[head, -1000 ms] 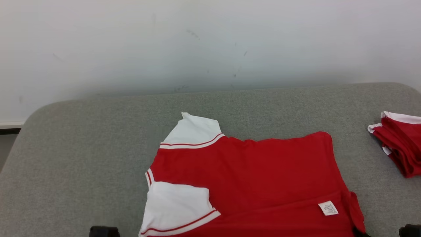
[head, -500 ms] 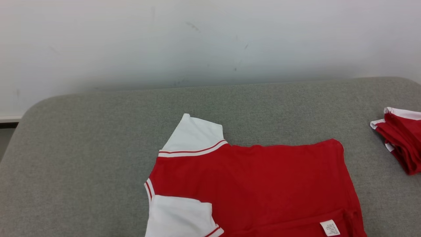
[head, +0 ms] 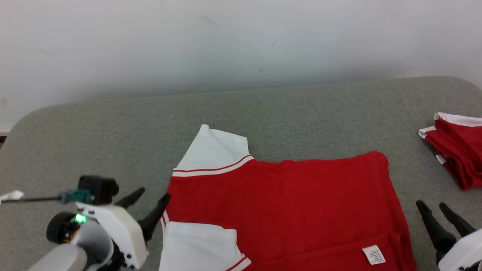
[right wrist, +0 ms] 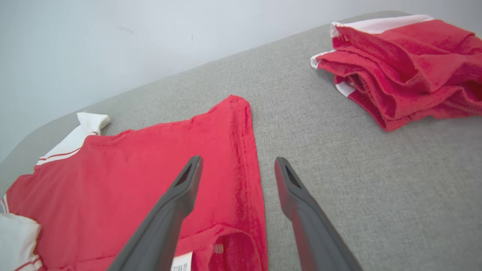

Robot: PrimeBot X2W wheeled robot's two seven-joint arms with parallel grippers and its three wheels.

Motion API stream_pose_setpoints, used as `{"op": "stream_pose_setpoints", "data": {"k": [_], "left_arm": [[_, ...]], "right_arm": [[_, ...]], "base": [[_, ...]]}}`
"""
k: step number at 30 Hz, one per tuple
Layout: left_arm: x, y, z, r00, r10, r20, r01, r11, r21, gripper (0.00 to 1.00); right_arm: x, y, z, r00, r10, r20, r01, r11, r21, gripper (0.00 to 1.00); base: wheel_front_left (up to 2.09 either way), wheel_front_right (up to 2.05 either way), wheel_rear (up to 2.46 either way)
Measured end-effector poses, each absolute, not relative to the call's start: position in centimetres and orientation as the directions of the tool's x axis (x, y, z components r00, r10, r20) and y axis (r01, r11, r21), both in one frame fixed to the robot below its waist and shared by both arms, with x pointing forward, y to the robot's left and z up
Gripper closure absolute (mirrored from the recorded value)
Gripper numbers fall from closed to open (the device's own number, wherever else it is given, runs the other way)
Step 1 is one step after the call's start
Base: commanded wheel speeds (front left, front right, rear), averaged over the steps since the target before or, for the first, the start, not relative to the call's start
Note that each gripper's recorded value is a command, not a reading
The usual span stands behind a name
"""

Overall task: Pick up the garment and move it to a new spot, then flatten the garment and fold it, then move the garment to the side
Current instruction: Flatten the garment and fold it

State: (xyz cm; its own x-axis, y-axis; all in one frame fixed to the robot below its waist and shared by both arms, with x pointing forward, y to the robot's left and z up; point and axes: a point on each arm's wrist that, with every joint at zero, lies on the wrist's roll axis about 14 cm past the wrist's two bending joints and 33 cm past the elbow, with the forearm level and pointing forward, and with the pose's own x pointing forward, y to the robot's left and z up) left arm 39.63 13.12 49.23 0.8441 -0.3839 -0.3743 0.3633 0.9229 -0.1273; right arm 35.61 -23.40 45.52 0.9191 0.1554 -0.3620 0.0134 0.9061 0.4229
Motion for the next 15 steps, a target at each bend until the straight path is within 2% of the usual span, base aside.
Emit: {"op": "stream_pose_setpoints", "data": {"k": [6, 9, 15], "left_arm": [[45.6, 11.0, 51.3, 0.808, -0.468, -0.358, 0.463, 0.88, -0.106, 0.0], [48.2, 9.7, 50.7, 0.762, -0.507, -0.403, 0.521, 0.849, -0.084, 0.0], [54.0, 8.4, 49.6, 0.717, -0.522, -0.462, 0.548, 0.832, -0.09, 0.0]], "right_arm": [[40.9, -23.4, 47.3, 0.938, 0.147, -0.315, -0.004, 0.91, 0.415, 0.0], [43.5, -23.3, 47.6, 0.935, 0.154, -0.319, -0.016, 0.918, 0.397, 0.0], [47.6, -22.8, 45.9, 0.893, 0.193, -0.406, 0.003, 0.9, 0.436, 0.0]], "base": [[0.0, 0.0, 0.0], [0.0, 0.0, 0.0], [0.0, 0.0, 0.0]]}}
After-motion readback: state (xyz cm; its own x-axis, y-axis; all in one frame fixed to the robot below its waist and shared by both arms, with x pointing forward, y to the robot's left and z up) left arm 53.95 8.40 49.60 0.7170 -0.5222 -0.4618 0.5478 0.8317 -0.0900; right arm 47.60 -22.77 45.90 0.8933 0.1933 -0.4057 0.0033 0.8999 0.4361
